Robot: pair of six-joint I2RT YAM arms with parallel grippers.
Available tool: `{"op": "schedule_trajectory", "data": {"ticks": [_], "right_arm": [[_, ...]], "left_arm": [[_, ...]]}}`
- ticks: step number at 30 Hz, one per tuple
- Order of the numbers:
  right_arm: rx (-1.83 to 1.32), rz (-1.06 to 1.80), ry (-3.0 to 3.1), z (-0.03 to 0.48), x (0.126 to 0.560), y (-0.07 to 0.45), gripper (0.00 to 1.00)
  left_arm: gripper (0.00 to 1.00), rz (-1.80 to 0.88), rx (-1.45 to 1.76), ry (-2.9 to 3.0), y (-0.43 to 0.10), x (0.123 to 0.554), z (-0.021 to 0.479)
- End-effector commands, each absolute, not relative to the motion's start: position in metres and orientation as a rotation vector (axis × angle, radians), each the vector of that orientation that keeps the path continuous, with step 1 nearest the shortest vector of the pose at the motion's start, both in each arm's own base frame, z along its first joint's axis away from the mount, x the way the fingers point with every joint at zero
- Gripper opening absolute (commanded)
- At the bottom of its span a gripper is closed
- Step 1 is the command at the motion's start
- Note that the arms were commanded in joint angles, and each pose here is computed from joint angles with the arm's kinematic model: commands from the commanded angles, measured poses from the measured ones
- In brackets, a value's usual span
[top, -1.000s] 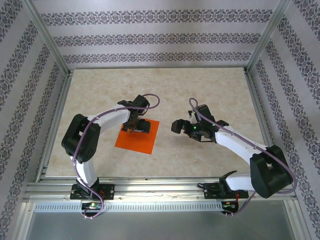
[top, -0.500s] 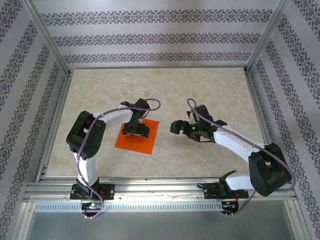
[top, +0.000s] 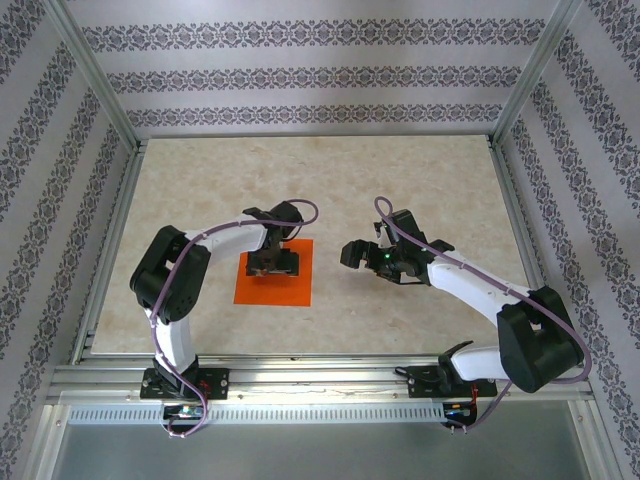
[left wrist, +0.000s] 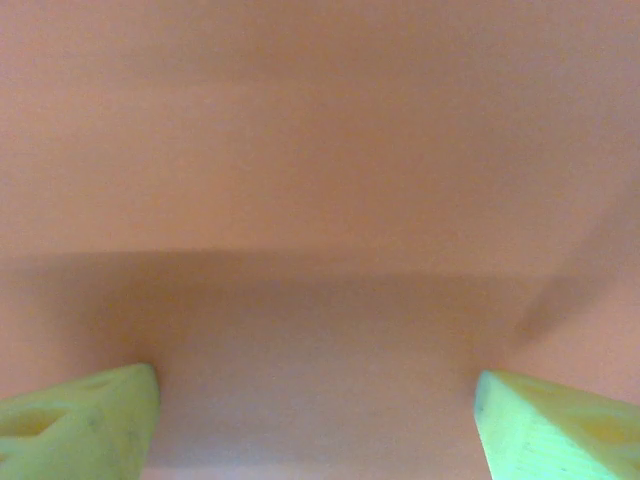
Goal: Fold a paper plane with a square sheet of paper (pick it up from the middle)
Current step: Move the square sheet of paper to the center of the table.
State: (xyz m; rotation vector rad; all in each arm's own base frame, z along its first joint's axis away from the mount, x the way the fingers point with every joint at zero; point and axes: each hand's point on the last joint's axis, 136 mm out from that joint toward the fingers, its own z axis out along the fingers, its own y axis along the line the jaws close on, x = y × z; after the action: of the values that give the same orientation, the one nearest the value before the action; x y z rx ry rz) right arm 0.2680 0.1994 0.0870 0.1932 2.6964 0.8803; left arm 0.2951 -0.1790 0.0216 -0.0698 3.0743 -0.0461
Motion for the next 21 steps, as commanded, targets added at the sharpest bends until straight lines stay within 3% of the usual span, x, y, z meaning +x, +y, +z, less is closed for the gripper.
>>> {"op": "schedule_trajectory", "data": {"ticks": [1,21], "right_arm": [[0.202,0.895,2.698,0.09,0.269,0.204,0.98],[0.192,0.918,2.731,0.083,0.267,0.211,0.98]], "left_arm": [[0.86,0.039,-0.052,3.06,-0.174,0.303,0.033],[0.87,0.057,-0.061,3.111,-0.17,0.303,0.024]]}}
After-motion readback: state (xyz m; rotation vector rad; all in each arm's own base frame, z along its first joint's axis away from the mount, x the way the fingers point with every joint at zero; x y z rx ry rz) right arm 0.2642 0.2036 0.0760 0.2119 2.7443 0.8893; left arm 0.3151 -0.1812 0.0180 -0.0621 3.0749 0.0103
